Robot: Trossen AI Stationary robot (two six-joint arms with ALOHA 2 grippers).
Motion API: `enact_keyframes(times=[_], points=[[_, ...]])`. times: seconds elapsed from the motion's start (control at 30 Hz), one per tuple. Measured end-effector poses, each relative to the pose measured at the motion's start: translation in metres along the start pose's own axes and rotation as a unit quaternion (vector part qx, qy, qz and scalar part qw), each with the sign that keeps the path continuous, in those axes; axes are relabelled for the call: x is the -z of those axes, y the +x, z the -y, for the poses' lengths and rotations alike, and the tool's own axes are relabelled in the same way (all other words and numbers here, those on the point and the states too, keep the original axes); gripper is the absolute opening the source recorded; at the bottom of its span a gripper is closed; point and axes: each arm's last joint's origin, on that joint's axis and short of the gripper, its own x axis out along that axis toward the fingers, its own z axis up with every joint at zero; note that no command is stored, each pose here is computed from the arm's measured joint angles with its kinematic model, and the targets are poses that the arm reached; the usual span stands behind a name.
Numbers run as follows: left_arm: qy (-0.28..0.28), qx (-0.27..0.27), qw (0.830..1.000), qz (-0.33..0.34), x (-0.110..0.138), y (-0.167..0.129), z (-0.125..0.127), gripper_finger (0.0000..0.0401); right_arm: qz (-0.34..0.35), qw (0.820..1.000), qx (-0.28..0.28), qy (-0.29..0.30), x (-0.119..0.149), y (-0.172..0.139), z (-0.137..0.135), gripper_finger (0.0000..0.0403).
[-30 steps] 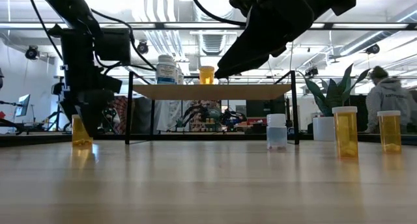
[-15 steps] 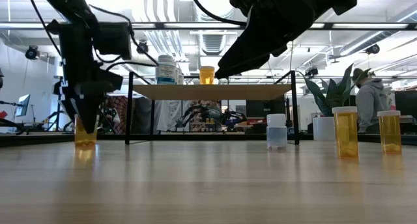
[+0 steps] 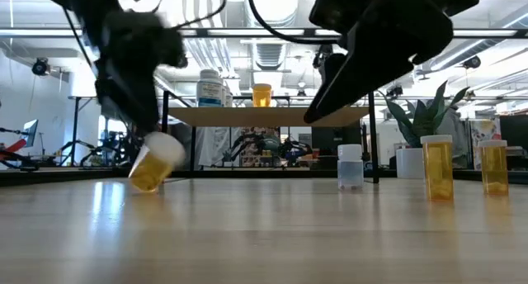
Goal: Pick and place medicine bottles onto shelf by color
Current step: Put the big orange pill bottle on the shelf aligned with the other big orange pill bottles
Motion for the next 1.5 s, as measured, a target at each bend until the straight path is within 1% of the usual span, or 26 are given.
enact_keyframes(times=[0.17,0.23,0.4,0.47,0.6,0.7,0.8,0.87,0.93,1.03,1.13,1.2,1.27,1.37,1.43,1.5], points=[[0.026,0.032,0.998,0.050,-0.015,0.021,0.025,0.0207,-0.008,1.000,0.002,0.020,0.005,0.001,0.001,0.0327],[0.041,0.036,0.997,0.059,-0.021,0.031,0.032,0.0207,-0.013,1.000,0.004,0.025,0.009,0.002,0.001,0.0327],[0.081,0.022,0.994,0.065,-0.039,0.053,0.047,0.0207,-0.007,0.999,0.026,0.045,0.023,0.008,0.002,0.0327],[0.086,0.018,0.994,0.065,-0.045,0.058,0.052,0.0207,0.007,0.998,0.032,0.049,0.030,0.011,0.001,0.0327],[0.120,0.017,0.991,0.064,-0.052,0.069,0.062,0.0207,0.040,0.997,0.024,0.054,0.041,0.013,-0.001,0.0327],[0.145,0.011,0.987,0.066,-0.056,0.075,0.065,0.0207,0.048,0.997,0.023,0.057,0.044,0.014,0.000,0.0327],[0.170,0.007,0.984,0.057,-0.062,0.073,0.066,0.0207,0.051,0.997,0.027,0.057,0.043,0.014,0.003,0.0327],[0.185,0.000,0.982,0.050,-0.065,0.061,0.067,0.0207,0.057,0.997,0.030,0.048,0.042,0.015,0.005,0.0327],[0.193,-0.002,0.980,0.053,-0.067,0.039,0.070,0.0207,0.071,0.996,0.032,0.051,0.039,0.017,0.008,0.0327],[0.204,-0.036,0.977,0.046,-0.056,0.008,0.065,0.0207,0.098,0.993,0.030,0.060,0.034,0.021,0.009,0.0327],[0.211,-0.088,0.973,0.038,-0.030,-0.011,0.054,0.0207,0.117,0.992,0.029,0.046,0.027,0.029,0.007,0.0327],[0.184,-0.098,0.977,0.044,-0.012,-0.016,0.043,0.0207,0.125,0.991,0.031,0.029,0.025,0.039,0.005,0.0327],[0.150,-0.101,0.982,0.048,0.006,-0.014,0.030,0.0207,0.140,0.989,0.037,0.029,0.023,0.052,0.003,0.0326],[0.114,-0.083,0.988,0.064,0.030,-0.002,0.011,0.0207,0.141,0.987,0.062,0.039,0.019,0.074,0.001,0.0326],[0.105,-0.054,0.989,0.089,0.042,0.008,0.002,0.0207,0.137,0.986,0.082,0.050,0.016,0.088,-0.002,0.0326],[0.106,-0.025,0.988,0.114,0.052,0.020,-0.005,0.0207,0.140,0.984,0.090,0.062,0.011,0.101,-0.005,0.0326]])
